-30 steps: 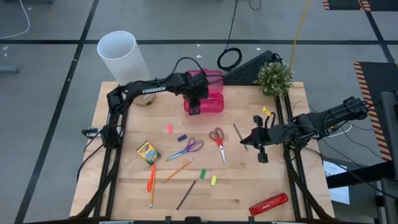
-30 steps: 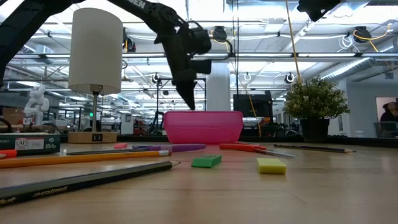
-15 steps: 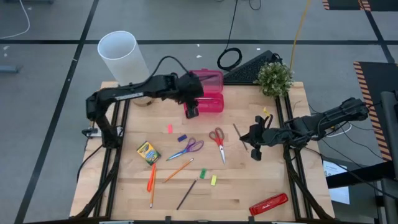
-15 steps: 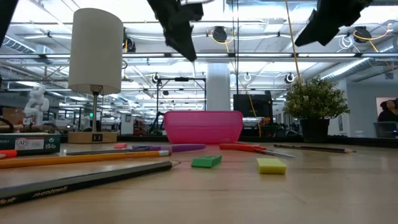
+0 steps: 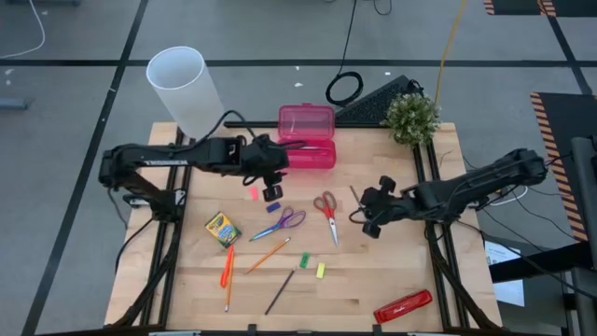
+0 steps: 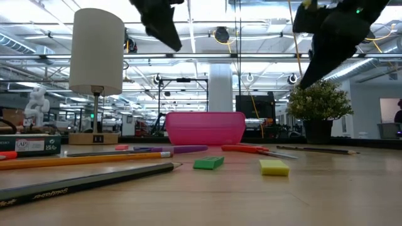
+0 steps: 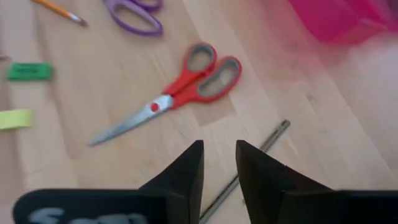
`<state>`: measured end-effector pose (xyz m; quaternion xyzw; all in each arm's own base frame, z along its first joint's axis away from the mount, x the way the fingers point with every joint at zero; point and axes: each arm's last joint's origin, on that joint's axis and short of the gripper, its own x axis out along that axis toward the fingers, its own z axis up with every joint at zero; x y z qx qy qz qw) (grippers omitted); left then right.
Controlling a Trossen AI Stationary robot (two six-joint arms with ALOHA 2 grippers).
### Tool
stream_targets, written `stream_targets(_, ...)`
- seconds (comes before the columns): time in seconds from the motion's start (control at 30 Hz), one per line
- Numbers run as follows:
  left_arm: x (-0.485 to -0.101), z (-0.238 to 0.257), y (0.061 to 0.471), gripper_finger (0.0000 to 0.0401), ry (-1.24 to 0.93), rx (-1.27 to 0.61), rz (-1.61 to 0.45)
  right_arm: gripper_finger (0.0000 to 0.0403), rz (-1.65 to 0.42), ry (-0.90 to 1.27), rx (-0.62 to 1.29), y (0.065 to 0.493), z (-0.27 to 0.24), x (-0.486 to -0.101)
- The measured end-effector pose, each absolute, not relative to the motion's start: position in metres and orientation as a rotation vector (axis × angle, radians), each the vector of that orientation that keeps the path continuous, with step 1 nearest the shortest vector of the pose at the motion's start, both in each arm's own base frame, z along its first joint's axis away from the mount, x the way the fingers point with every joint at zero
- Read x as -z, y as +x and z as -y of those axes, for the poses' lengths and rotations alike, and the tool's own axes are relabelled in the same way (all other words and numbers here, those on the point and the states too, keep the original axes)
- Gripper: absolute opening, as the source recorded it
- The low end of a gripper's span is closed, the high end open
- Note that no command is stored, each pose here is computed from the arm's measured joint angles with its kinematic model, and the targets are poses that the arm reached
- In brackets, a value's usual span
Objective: Pack school essentials
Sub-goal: Put the top black pencil into the red supply box
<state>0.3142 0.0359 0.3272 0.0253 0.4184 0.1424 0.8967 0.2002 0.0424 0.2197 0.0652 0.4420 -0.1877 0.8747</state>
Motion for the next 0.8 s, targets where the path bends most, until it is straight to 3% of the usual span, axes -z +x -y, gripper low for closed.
stream_targets(0.37,-0.290,-0.036,0.301,0.0129,0.002,-0.321,-0.890,0.0102,-1.083,0.109,0.423,0.215,-0.018,-0.197)
stream_targets(0.8,-0.289,-0.034,0.302,0.0129,-0.002,-0.308,-0.876,0.0101,-1.198,0.182,0.420,0.233,0.004,-0.169)
